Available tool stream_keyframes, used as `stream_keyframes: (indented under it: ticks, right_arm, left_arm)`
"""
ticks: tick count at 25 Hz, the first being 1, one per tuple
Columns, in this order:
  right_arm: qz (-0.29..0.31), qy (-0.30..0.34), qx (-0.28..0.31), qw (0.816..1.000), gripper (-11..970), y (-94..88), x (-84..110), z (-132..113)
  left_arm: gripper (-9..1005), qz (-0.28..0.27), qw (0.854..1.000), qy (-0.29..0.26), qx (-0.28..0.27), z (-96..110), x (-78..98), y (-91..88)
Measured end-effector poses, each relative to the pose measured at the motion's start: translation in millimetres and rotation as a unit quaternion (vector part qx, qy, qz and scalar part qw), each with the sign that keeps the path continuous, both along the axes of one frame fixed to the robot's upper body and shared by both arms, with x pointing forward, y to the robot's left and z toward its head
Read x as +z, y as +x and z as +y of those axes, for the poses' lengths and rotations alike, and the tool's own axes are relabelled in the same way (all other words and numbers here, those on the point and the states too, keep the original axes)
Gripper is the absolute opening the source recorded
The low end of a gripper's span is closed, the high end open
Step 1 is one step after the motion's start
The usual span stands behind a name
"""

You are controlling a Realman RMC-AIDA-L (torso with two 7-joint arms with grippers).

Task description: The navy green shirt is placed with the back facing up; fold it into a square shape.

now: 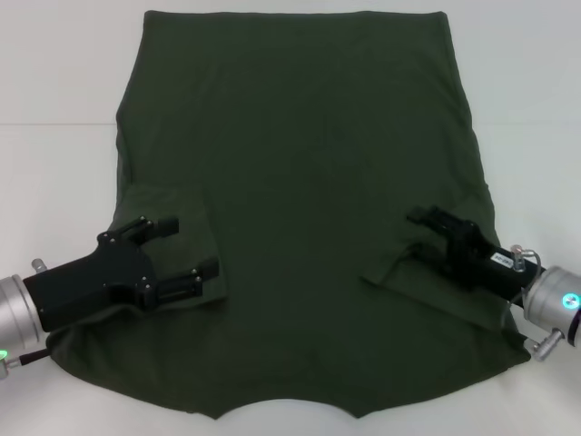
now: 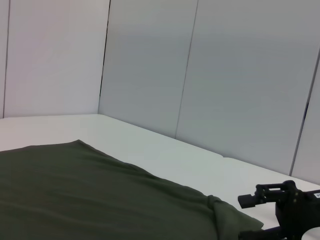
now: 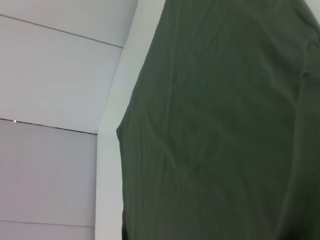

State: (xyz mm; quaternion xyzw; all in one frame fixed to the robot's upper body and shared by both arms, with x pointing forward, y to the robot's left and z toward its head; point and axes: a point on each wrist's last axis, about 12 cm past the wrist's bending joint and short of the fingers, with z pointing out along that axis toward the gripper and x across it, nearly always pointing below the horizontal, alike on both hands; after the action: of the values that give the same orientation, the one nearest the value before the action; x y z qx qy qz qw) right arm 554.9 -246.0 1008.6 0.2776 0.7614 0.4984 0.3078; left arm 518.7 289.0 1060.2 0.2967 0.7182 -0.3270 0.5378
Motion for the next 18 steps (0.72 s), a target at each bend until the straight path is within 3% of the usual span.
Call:
stream_keyframes:
  ticks: [11,18]
  right_arm:
    - [-0.03,-0.005,0.026,0.999,802,28.4,20.9,23]
    - [-0.048,-0.011,0.054,0.997,803,37.1,29.9,39]
  left_arm:
    - [946,0.0,1.0,0.001,0.002,2,-1.0,-1.9]
    - [946,0.002,1.0,-0.002,0.003,3,-2.3,-5.7]
